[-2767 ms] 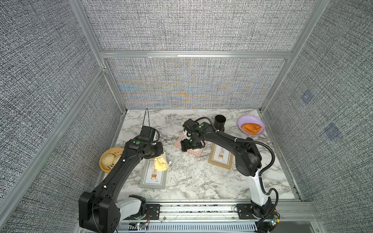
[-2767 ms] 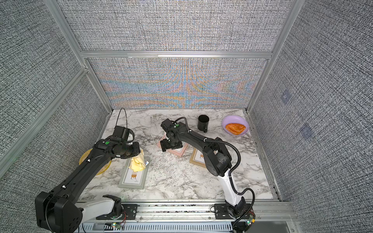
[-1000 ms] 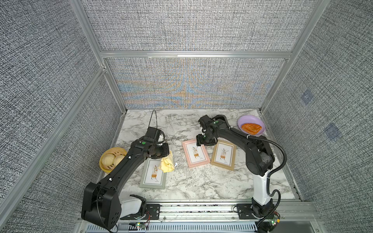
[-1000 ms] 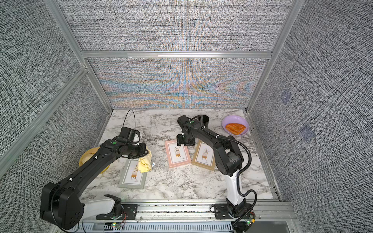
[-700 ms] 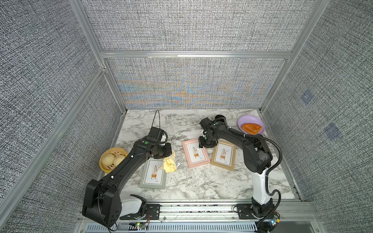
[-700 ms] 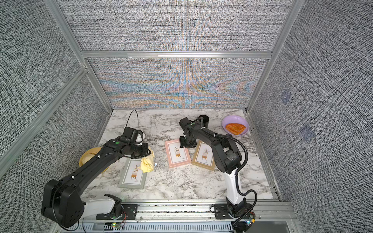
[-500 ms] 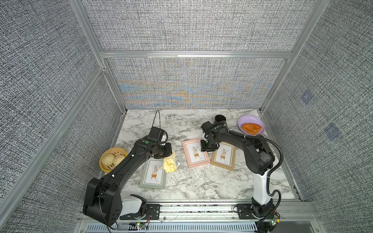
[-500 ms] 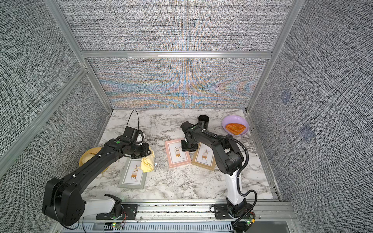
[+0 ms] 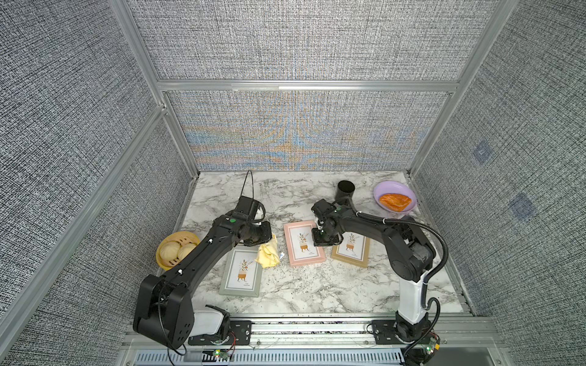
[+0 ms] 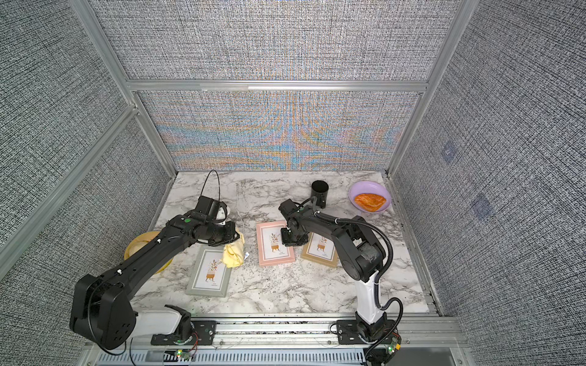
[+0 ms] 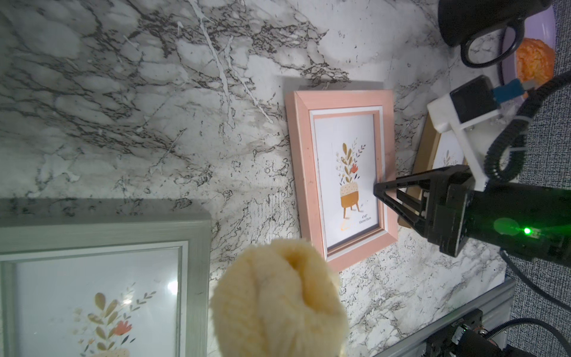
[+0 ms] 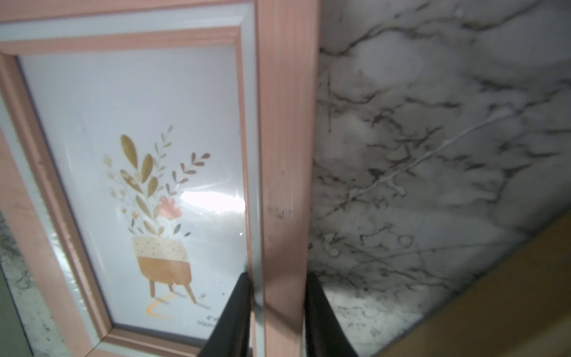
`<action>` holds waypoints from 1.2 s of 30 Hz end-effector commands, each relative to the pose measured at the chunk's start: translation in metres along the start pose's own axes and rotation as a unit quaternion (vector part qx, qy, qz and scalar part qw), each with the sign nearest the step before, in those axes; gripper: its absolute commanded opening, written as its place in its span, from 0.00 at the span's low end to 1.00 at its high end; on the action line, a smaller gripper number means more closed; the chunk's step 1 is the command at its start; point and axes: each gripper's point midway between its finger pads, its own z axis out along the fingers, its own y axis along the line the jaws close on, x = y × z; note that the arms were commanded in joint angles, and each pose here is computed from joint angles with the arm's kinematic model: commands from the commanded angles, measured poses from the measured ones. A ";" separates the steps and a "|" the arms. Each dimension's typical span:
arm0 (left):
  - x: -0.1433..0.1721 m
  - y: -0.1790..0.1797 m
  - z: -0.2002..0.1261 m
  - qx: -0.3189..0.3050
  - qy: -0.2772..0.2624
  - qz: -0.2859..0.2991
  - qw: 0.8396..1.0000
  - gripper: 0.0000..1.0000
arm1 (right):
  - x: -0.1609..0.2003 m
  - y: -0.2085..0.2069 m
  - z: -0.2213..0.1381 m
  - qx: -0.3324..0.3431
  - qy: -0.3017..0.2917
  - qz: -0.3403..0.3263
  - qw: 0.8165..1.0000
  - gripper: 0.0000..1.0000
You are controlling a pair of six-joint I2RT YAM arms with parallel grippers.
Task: Wipe the picture frame with a cloth
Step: Move the picture frame to the center of the board.
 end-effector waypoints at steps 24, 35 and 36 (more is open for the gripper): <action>-0.016 -0.055 0.068 0.002 0.023 0.067 0.997 0.00 | 0.114 0.045 -0.010 0.017 0.002 0.059 0.998 0.46; 0.000 -0.086 0.124 -0.018 0.074 0.126 0.989 0.00 | 0.112 0.049 0.008 -0.029 -0.030 0.044 0.998 0.44; 0.001 -0.088 0.128 -0.020 0.075 0.131 0.988 0.00 | 0.112 0.049 0.010 -0.030 -0.031 0.043 0.998 0.44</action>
